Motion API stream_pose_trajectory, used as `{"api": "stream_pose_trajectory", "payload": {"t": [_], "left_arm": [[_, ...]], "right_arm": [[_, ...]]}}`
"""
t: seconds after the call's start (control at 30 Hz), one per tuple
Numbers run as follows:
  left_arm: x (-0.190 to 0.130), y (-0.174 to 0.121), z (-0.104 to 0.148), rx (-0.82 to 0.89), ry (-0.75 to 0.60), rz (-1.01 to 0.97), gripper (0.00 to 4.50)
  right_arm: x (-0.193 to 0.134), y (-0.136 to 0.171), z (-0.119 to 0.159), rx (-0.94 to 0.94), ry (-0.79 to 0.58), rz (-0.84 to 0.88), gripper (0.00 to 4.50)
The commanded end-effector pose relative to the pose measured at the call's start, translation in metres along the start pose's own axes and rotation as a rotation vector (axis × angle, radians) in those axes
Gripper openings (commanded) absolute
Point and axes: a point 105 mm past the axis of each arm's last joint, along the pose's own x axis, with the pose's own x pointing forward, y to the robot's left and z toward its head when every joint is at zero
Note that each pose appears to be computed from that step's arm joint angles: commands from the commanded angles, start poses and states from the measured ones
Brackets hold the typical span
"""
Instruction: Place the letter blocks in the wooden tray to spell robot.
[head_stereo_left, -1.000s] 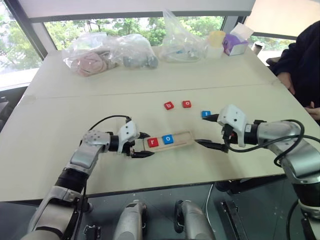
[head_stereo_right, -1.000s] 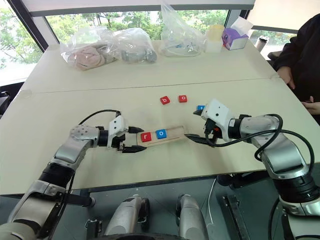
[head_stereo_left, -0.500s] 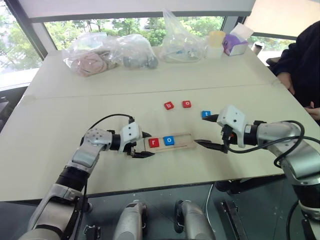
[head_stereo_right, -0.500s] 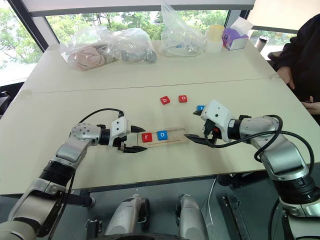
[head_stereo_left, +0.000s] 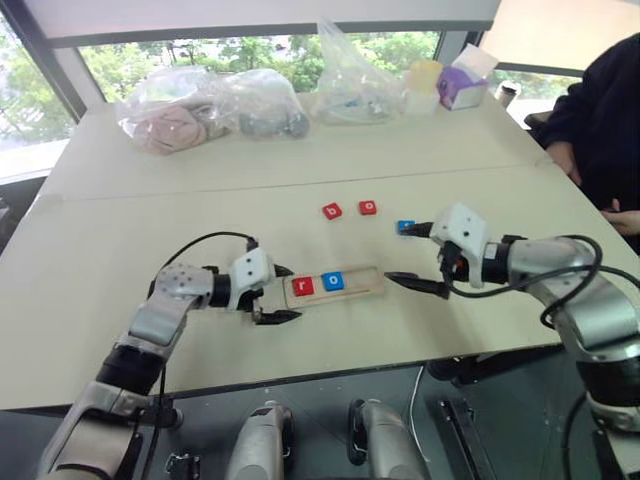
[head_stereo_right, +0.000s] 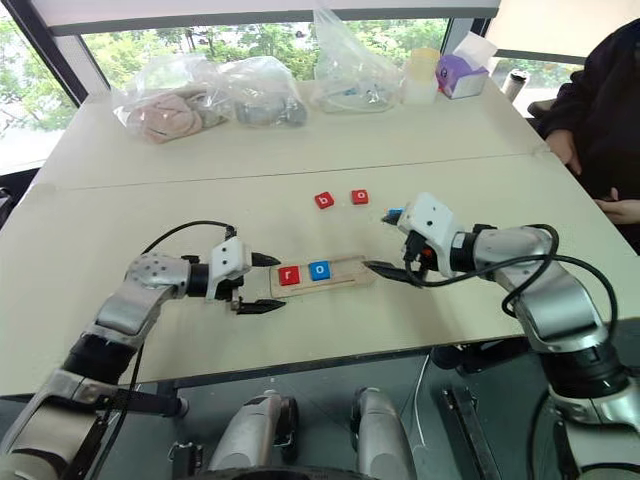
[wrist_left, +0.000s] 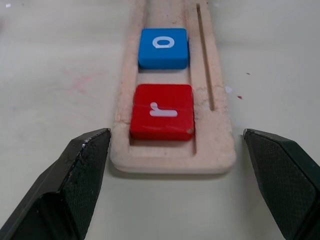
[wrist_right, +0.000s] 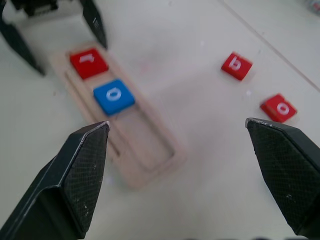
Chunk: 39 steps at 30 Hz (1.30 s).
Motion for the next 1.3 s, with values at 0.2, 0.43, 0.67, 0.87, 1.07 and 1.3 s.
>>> {"api": "stream_pose_trajectory", "payload": {"t": [0.2,0.43,0.67,0.87,1.07,1.3], "left_arm": [[-0.06,0.002,0.041,-0.02,-0.09,0.155,4.45],[-0.094,-0.009,0.063,-0.064,-0.128,0.285,4.45],[-0.101,-0.016,0.071,-0.08,-0.147,0.352,4.45],[-0.102,-0.019,0.071,-0.092,-0.149,0.378,4.45],[-0.103,-0.021,0.068,-0.103,-0.143,0.385,4.45],[-0.101,-0.021,0.066,-0.097,-0.132,0.382,4.5]], "right_arm": [[0.057,-0.032,0.022,0.045,-0.08,-0.196,4.5],[0.111,-0.048,0.03,0.174,-0.062,-0.297,4.5],[0.146,-0.054,0.011,0.339,0.019,-0.341,4.5],[0.164,-0.049,0.003,0.37,0.052,-0.333,4.5],[0.174,-0.043,-0.007,0.395,0.09,-0.346,4.5],[0.174,-0.045,-0.019,0.461,0.118,-0.394,1.57]]}}
